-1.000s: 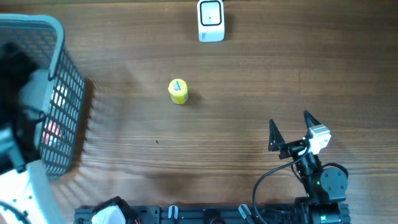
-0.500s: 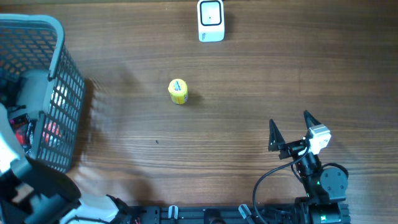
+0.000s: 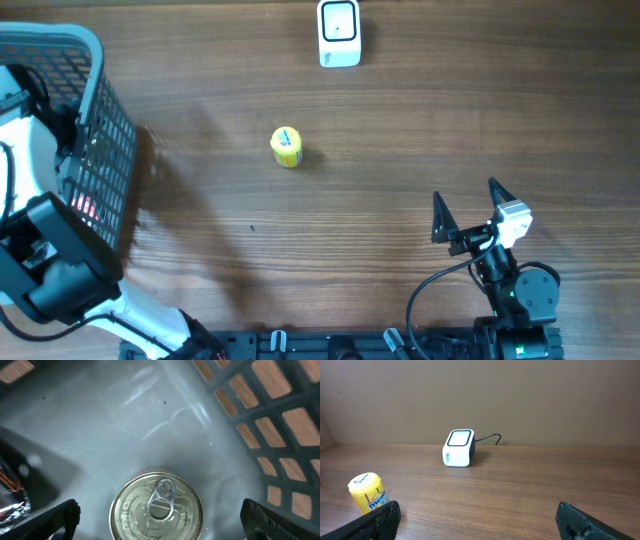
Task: Scan the item barcode
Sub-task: 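Reach the left gripper into the basket and grasp the tuna can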
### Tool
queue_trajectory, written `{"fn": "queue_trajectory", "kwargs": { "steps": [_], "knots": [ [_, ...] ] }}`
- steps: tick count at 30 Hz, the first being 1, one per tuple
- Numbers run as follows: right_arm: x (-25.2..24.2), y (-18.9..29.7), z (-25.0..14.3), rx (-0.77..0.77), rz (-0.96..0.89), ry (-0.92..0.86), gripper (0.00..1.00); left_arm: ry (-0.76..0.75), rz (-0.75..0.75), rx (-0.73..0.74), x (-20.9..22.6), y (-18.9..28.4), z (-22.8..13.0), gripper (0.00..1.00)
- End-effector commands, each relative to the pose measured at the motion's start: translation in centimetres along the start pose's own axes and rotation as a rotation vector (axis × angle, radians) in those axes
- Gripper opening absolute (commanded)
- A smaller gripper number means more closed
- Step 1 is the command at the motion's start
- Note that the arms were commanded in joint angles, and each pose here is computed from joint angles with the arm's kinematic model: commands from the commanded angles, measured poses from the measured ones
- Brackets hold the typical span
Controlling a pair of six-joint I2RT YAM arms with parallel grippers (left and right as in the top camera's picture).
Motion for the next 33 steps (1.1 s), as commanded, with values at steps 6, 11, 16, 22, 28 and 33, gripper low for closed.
{"fn": "queue_trajectory", "kwargs": {
  "steps": [6,11,16,22,28,33],
  "knots": [
    [0.0,0.0,0.2,-0.011,-0.003,-0.011,1.0,-0.037,0.069,0.098,0.8,-3.9,-2.0,1.0],
    [0.0,0.0,0.2,-0.01,-0.003,-0.012,1.0,-0.038,0.085,0.134,1.0,-5.3,-2.8,1.0],
    [0.0,0.0,0.2,-0.01,-0.003,-0.011,1.0,-0.041,0.098,0.171,1.3,-6.5,-3.7,0.99],
    [0.0,0.0,0.2,-0.01,-0.003,-0.012,1.0,-0.042,0.102,0.181,1.4,-6.4,-3.9,0.85],
    [0.0,0.0,0.2,-0.01,-0.003,-0.012,1.0,0.007,0.112,0.19,1.5,-6.4,-4.1,0.71],
    [0.0,0.0,0.2,-0.01,-0.003,-0.012,1.0,0.019,0.102,0.191,1.3,-6.2,-4.1,0.71]
  ]
}}
Point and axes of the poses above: each gripper's point midway between its finger pads, its own y axis back along the fingers, its own x axis along the line the jaws close on, z = x × y, the point moved 4 cm from there along y, back along the fingers, and after that the axes turned 6 degrees about y, right-handed, at the moved point
